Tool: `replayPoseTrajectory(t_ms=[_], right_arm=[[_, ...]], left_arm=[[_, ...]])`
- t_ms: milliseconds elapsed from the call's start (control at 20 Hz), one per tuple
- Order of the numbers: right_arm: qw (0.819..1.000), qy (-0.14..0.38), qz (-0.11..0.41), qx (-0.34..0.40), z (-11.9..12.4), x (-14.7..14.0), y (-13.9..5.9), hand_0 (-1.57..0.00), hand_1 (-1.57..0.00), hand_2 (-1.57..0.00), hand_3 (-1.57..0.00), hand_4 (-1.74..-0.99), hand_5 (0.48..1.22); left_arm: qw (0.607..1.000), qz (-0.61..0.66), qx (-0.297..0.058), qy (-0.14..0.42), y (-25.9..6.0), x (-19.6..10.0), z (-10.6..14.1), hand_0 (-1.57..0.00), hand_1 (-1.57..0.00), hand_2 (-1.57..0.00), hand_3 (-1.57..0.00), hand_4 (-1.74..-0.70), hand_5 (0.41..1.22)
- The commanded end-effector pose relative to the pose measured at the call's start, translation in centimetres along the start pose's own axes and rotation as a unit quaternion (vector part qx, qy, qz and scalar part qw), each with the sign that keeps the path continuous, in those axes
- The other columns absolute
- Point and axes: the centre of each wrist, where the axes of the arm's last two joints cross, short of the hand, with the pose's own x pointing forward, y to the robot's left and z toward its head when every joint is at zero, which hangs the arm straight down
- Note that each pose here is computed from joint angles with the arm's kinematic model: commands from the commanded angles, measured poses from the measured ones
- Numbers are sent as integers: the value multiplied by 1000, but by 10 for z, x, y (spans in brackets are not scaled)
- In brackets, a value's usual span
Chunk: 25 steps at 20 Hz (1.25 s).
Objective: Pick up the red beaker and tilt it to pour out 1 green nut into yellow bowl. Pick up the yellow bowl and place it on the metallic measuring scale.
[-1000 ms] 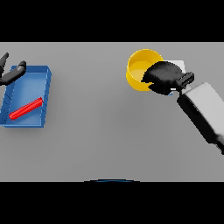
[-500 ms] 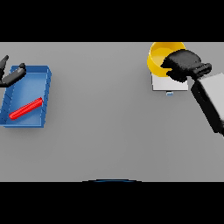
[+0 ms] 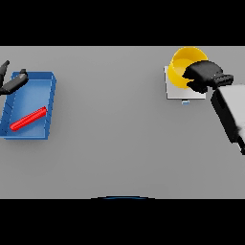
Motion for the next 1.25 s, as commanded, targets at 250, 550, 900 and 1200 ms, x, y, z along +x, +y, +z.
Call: replayPoseTrajectory(t_ms=[250, 550, 900, 1200], right_arm=[[1000, 1, -5, 13, -2, -7, 4, -1571, -1571, -1374, -1448, -1741, 1221], [999, 17, -31, 22, -3, -6, 6, -1147, -958, -848, -688, -1559, 1014], [998, 26, -41, 38, -3, -9, 7, -247, -243, -192, -164, -1448, 824], [997, 30, -35, 61, -4, -9, 10, -64, -63, -50, -42, -1390, 779]], left_arm=[[1000, -3, -4, -1, -1, -4, -1, 1, 1, 1, 1, -844, 783], [1000, -1, -5, -2, 1, -2, 0, 1, 1, 1, 1, -834, 771], [1000, 5, -7, -2, -1, -1, -1, 1, 1, 1, 1, -834, 750], [1000, 1, -5, -8, 2, 1, 2, 1, 1, 1, 1, -833, 760]])
